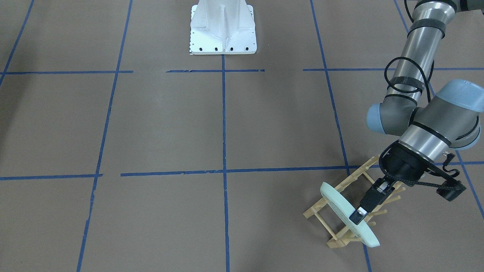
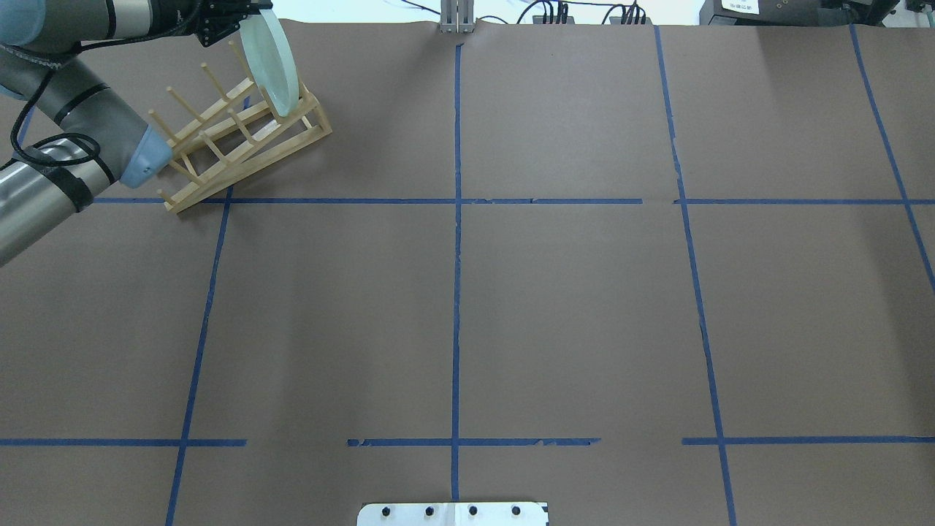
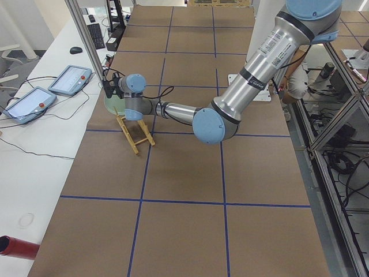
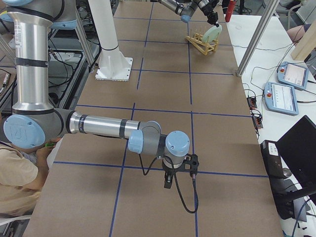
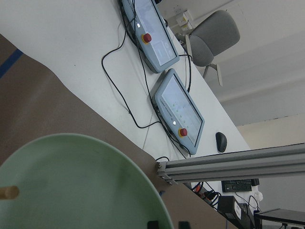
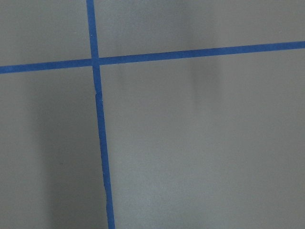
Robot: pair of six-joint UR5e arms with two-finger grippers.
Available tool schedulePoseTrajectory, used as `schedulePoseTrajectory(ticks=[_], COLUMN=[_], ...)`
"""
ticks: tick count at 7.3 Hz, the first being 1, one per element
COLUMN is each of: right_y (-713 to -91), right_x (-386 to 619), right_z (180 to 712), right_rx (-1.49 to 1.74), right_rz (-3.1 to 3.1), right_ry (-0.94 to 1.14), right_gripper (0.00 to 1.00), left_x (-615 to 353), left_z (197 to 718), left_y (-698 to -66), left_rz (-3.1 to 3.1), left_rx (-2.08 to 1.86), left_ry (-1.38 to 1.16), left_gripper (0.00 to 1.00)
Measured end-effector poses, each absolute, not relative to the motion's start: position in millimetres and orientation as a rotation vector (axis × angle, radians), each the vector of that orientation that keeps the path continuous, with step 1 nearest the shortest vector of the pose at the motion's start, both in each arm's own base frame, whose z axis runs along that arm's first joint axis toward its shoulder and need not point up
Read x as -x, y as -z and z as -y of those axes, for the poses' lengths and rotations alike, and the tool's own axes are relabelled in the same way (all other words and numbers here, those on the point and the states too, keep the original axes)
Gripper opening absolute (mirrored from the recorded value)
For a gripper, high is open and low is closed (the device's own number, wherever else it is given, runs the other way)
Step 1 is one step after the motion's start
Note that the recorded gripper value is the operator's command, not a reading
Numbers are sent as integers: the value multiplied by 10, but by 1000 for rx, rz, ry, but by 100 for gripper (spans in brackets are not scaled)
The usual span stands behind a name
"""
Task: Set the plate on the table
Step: 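Close the left gripper on the plate rim and lift it upward, then carry the plate with the left gripper toward the robot and lower it flat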
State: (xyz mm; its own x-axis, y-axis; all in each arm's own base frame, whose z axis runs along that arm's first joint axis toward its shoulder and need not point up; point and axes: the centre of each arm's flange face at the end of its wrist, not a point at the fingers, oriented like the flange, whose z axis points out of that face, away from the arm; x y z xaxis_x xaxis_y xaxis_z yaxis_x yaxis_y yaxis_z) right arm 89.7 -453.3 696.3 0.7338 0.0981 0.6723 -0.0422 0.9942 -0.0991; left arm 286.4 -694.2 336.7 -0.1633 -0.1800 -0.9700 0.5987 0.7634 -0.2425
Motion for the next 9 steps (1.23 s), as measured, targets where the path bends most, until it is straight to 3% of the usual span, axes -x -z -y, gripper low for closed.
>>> schedulePoseTrajectory(ticks=[6,9], right_y=[-6960,-6958], right_x=[-897,-898], right_z=[4536,4538], right_rx=[78,78], right_rz=[743,743], right_ry=[-77,-77], right_gripper=[100,100], left_x=[-2382,-3525], left_z=[6293,5701], left_y=[-1923,-1733], left_rz=[-1618,-1286], left_rx=[-319,-57], left_ry=[758,838], left_gripper=[0,0])
